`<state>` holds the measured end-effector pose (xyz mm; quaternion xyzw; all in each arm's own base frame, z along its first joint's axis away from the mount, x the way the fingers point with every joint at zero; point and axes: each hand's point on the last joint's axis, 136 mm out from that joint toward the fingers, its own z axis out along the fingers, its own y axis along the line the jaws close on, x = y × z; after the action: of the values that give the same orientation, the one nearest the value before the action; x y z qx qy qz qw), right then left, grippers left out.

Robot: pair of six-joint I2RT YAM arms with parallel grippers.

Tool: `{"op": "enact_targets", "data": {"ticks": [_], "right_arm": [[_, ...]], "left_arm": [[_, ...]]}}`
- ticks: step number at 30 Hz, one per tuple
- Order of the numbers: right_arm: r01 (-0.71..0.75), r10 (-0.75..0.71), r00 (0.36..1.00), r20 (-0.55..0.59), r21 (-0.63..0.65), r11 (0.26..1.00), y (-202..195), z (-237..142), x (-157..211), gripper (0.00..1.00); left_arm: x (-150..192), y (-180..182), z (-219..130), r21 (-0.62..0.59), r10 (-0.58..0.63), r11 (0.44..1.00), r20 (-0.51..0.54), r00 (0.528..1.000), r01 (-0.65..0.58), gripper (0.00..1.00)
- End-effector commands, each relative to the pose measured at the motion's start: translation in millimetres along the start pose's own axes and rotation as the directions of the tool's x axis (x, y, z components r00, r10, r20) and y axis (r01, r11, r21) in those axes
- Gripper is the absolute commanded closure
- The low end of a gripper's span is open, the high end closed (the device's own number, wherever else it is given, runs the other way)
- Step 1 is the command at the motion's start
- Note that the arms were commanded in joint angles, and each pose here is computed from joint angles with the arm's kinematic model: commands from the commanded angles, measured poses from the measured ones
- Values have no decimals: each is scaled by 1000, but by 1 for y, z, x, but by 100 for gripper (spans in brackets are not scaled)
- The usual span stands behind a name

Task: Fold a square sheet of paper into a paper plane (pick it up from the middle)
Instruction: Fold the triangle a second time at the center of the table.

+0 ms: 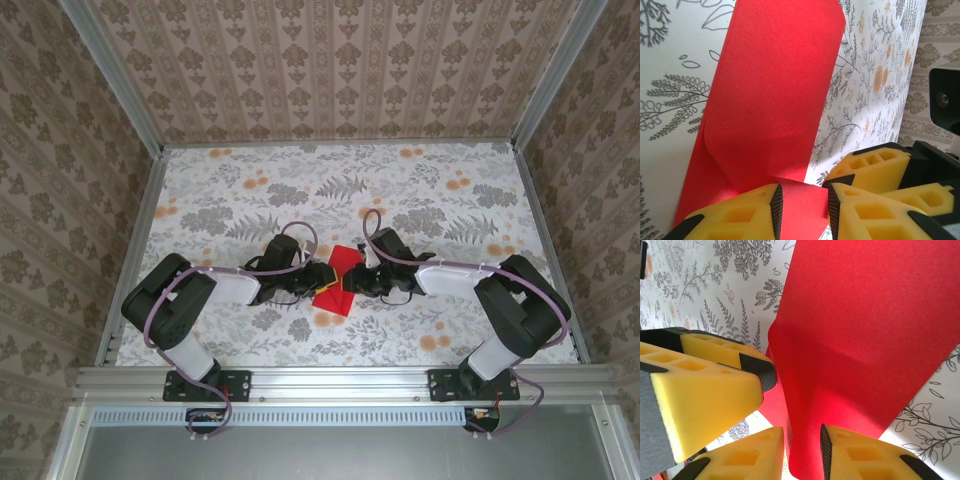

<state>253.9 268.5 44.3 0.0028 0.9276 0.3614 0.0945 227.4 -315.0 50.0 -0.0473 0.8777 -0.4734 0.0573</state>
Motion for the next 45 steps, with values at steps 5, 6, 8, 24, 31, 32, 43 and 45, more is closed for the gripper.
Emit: {"op": "enact_targets", "data": {"ticks": [5, 6, 8, 24, 31, 32, 43, 45], "right_arm": [[24, -25, 999, 23, 27, 999, 2, 3, -11, 91], [25, -27, 999, 28, 44, 999, -1, 3, -12, 92], [27, -29, 999, 32, 77, 997, -7, 2, -12, 93], [32, -41, 998, 39, 205, 978, -32, 1, -14, 94], [34, -43, 999, 34, 213, 976, -33, 3, -14, 93], [33, -41, 999, 35, 215, 976, -34, 3, -14, 94], [30, -37, 999, 29, 229, 973, -38, 4, -13, 93], [30, -37, 999, 25, 230, 973, -38, 4, -12, 93]], "left_arm": [[7, -2, 1, 16, 1, 1000, -26, 1000, -1, 69], [6, -5, 1, 22, 8, 1000, -22, 1000, -7, 69], [6, -7, 0, 29, 13, 1000, -22, 1000, -13, 69], [9, -30, 8, 80, 73, 994, -54, 996, -68, 70], [13, -33, 15, 86, 81, 994, -76, 994, -75, 72], [14, -32, 16, 83, 79, 994, -81, 994, -72, 73], [16, -22, 26, 63, 44, 997, -104, 994, -37, 76], [16, -21, 27, 59, 39, 998, -106, 994, -33, 77]]}}
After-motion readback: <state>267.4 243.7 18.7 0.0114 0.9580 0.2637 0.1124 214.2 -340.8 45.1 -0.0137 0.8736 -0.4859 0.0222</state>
